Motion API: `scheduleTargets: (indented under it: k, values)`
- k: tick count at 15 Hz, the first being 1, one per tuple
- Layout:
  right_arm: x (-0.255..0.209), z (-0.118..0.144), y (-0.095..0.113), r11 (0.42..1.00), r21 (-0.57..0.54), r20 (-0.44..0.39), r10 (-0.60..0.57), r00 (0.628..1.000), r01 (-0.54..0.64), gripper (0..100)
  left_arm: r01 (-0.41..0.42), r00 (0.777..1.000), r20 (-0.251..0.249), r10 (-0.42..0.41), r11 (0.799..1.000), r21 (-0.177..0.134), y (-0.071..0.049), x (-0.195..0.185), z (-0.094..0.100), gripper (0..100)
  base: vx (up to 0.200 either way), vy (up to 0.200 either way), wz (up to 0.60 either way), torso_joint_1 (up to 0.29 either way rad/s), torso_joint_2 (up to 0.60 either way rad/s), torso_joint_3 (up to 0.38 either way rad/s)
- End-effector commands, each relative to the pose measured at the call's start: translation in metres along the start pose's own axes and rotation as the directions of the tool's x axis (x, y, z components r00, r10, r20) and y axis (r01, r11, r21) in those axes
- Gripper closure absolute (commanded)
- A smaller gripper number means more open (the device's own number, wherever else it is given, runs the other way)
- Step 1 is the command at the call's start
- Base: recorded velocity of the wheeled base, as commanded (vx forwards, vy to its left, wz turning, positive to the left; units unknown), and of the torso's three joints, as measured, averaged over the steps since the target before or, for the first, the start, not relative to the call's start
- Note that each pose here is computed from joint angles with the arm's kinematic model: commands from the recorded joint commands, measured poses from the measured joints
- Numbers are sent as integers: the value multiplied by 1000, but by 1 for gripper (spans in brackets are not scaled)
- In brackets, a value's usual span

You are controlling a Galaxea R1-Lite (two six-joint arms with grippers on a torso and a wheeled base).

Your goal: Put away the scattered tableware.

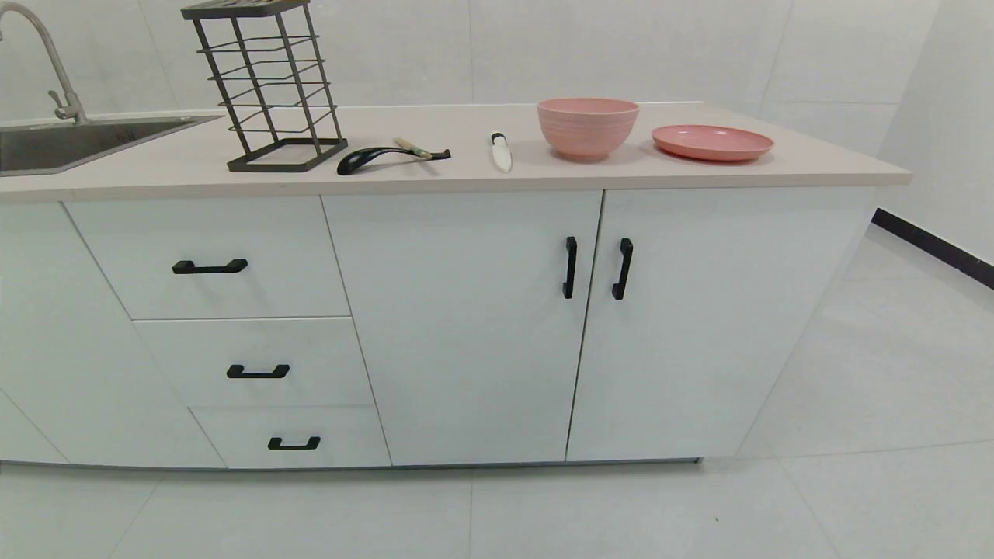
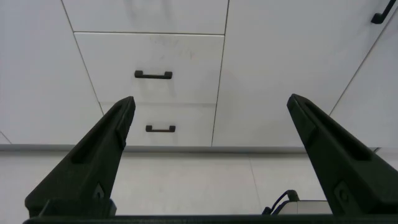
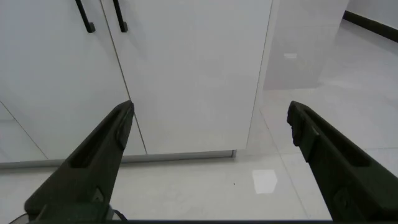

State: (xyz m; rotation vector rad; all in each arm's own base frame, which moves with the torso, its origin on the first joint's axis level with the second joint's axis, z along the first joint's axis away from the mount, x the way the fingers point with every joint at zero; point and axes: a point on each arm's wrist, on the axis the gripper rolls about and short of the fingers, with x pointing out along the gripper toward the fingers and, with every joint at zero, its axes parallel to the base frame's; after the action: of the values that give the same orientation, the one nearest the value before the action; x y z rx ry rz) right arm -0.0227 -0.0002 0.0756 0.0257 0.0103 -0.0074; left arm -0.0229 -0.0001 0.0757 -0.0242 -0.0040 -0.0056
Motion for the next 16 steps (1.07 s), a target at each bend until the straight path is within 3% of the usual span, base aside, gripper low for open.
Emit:
scheduleTargets:
  k: [1,6,7,9,12,16]
  values:
    - [0,0,0,1000,-1,-2,0,1000,0,0,-1,1000,-1,1,1000,-2,0,0,0,0,0,0,0,0,0,0]
    - [0,2,0,1000,0,22,11,1000,-11,0,-4,1000,-1,4,1000,-2,0,0,0,0,0,0,0,0,0,0]
    - [-3,21,1,1000,-10,179,15,984,-13,0,-4,1000,-1,4,1000,-2,0,0,0,0,0,0,0,0,0,0]
    - [-13,50,3,997,-59,323,72,944,-56,0,-4,1000,-1,4,1000,-2,0,0,0,0,0,0,0,0,0,0]
    - [-11,38,5,980,-60,85,197,977,-192,0,-4,1000,-1,4,1000,-2,0,0,0,0,0,0,0,0,0,0]
    - [9,73,8,955,-30,-48,293,955,-295,0,-2,1000,-1,2,1000,-2,0,0,0,0,0,0,0,0,0,0]
